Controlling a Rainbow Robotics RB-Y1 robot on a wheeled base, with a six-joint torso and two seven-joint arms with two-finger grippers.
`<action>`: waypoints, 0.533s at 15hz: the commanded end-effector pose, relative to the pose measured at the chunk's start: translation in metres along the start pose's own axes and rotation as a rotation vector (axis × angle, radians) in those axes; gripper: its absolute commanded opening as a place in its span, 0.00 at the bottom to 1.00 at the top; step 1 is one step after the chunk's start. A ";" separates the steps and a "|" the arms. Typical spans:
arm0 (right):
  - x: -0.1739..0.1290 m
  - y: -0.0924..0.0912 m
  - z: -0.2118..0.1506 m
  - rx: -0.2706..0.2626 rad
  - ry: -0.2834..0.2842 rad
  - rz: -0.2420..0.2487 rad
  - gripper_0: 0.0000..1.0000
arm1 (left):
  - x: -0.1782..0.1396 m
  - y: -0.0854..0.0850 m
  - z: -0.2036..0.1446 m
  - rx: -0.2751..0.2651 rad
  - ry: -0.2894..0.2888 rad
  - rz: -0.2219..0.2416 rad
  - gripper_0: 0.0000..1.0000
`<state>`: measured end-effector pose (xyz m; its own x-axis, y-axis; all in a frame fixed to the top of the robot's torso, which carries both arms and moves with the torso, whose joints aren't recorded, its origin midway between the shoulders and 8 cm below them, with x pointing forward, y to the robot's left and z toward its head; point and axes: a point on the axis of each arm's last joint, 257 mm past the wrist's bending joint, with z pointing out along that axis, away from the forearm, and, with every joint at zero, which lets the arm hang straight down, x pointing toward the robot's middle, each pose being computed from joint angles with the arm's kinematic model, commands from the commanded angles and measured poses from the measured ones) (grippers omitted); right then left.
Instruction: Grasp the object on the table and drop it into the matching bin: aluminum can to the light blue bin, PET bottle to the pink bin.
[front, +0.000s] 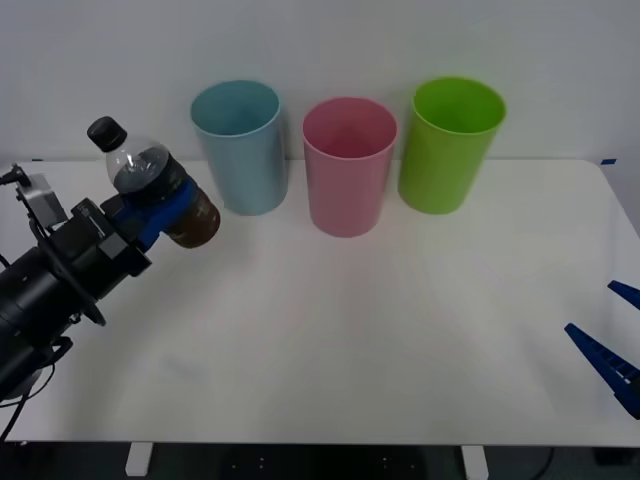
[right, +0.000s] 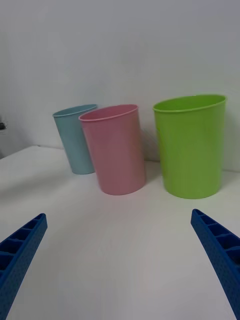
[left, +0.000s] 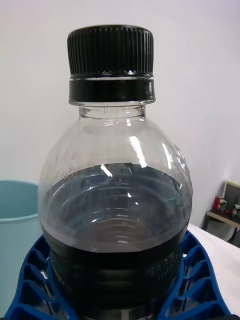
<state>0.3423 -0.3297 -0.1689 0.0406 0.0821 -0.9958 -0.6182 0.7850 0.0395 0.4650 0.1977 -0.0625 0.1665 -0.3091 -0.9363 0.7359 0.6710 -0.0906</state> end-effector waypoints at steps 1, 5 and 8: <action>0.000 0.000 0.000 0.000 0.000 0.000 1.00 | -0.013 0.009 0.019 -0.013 -0.008 0.002 0.00; 0.000 0.000 0.000 0.000 0.000 0.000 1.00 | -0.034 0.020 0.056 -0.034 -0.015 -0.011 0.00; 0.000 0.000 0.000 0.000 0.000 0.000 1.00 | -0.039 0.019 0.088 -0.040 -0.007 -0.026 0.00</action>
<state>0.3423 -0.3297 -0.1689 0.0406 0.0820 -0.9958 -0.6182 0.7850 0.0395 0.5246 0.1690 0.0006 0.1574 -0.3333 -0.9296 0.7150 0.6878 -0.1255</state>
